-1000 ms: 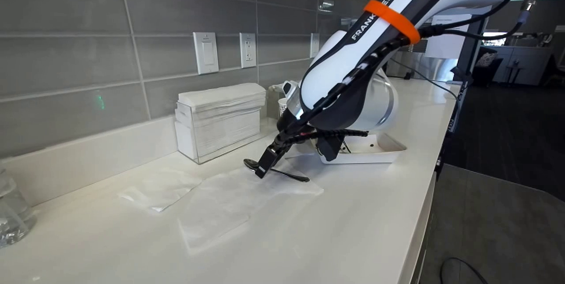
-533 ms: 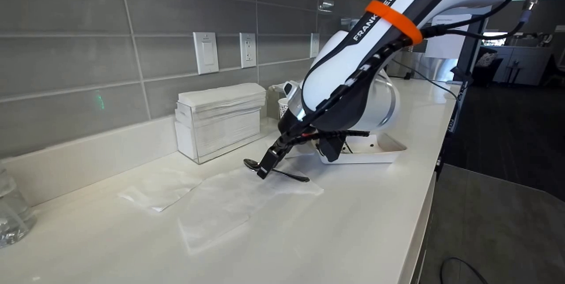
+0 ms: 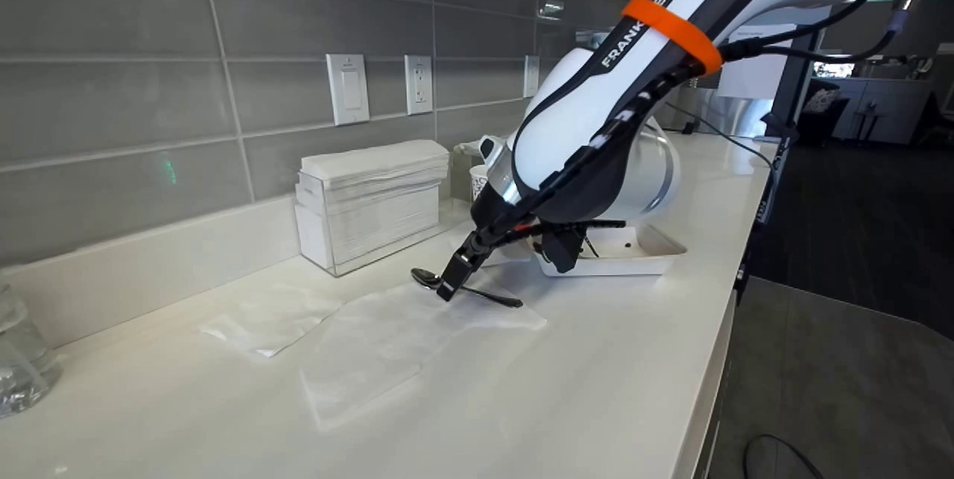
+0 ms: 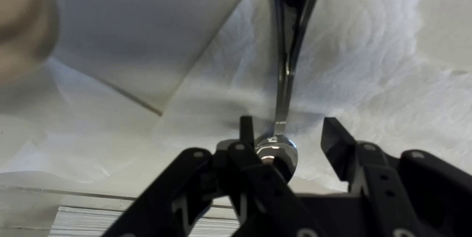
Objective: Pick up the spoon and scoop up the beans and put them into the striped white bowl then place the spoon back down
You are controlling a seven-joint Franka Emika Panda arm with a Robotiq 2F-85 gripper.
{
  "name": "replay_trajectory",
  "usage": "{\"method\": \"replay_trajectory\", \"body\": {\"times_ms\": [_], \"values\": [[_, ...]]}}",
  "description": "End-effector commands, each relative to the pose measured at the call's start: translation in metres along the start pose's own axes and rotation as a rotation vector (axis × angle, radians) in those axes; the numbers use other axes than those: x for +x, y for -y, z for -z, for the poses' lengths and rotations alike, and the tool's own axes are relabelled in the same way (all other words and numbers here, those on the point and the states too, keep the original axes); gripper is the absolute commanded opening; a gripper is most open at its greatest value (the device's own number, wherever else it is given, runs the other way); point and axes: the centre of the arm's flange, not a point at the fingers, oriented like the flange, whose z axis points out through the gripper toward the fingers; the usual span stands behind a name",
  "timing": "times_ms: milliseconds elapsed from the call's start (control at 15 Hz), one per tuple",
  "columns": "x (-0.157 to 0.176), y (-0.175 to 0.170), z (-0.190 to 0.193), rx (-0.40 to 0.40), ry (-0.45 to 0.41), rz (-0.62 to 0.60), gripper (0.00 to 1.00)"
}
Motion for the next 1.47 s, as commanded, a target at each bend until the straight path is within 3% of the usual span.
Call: {"method": "replay_trajectory", "body": {"times_ms": [0,333,1000,1133,1200,1333,1400], "values": [[-0.006,0.006,0.008,-0.023,0.004,0.023,0.50],[-0.010,0.005,0.009,-0.034,0.014,0.031,0.47],[-0.010,0.007,0.004,-0.029,0.013,0.041,0.31],[-0.010,0.007,0.006,-0.030,0.010,0.044,0.23],[-0.010,0.008,0.007,-0.032,0.008,0.046,0.04],[-0.008,0.008,0.013,-0.037,0.005,0.051,0.05],[-0.007,0.009,0.018,-0.040,0.000,0.055,0.00]]}}
